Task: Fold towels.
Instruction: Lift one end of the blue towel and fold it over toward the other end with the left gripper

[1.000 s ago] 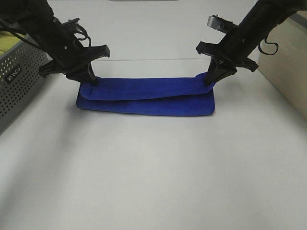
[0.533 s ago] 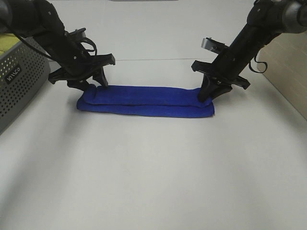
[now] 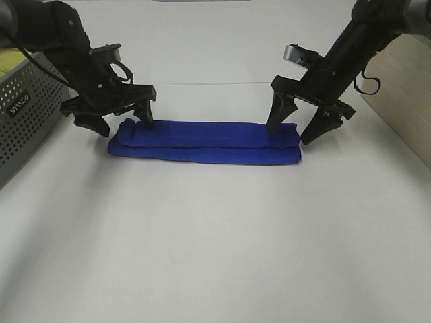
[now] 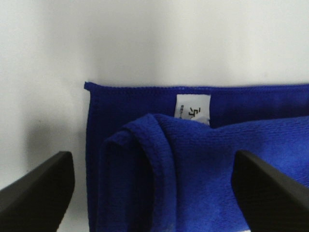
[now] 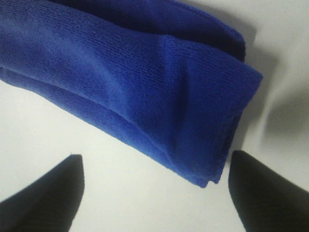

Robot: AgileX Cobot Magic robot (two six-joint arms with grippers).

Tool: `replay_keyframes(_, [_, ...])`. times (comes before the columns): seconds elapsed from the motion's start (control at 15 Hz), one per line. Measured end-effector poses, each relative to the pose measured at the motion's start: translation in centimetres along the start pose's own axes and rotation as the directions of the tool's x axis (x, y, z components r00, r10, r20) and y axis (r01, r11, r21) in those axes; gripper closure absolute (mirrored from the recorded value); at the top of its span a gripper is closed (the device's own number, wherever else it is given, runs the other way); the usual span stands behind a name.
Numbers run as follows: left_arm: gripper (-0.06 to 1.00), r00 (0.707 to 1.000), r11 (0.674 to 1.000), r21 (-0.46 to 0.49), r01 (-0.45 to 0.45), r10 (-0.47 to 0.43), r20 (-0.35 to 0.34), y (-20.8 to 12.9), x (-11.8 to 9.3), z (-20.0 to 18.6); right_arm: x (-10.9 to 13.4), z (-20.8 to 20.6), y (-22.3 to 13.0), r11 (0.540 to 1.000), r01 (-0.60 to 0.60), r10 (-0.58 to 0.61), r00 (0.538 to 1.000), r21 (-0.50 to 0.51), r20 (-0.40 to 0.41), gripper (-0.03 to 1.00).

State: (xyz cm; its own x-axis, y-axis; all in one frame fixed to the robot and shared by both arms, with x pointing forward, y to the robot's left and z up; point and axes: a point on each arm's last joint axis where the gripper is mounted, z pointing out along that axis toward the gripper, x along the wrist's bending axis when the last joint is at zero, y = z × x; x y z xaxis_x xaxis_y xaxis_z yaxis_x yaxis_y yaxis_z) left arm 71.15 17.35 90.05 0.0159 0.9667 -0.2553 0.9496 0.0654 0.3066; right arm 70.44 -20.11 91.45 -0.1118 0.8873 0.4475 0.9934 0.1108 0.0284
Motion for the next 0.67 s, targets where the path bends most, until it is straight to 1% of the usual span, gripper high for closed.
replay_keyframes(0.27, [0.11,0.999,0.999,0.035,-0.022,0.023,-0.030,-0.6,0.7,1.8,-0.1,0.0,0.0,1.000,0.005,-0.005,1.000,0.003,0.013,0.18])
replay_keyframes(0.4, [0.12,1.000,1.000,0.026,-0.018,0.019,-0.022,-0.5,0.7,2.1,-0.1,0.0,0.0,1.000,0.006,-0.006,1.000,0.004,0.015,0.18])
replay_keyframes(0.53, [0.23,1.000,1.000,0.020,-0.002,0.002,-0.005,-0.4,0.5,2.2,-0.1,0.0,0.0,1.000,0.006,-0.006,1.000,0.004,0.015,0.18])
replay_keyframes(0.6, [0.35,1.000,1.000,0.023,0.008,-0.008,0.002,-0.5,0.5,2.3,-0.1,0.0,0.0,1.000,0.007,-0.007,1.000,0.004,0.015,0.18])
replay_keyframes(0.67, [0.54,1.000,0.999,0.028,0.020,-0.020,0.009,-0.6,0.5,2.6,-0.1,0.0,0.0,1.000,0.007,-0.007,1.000,0.004,0.016,0.18])
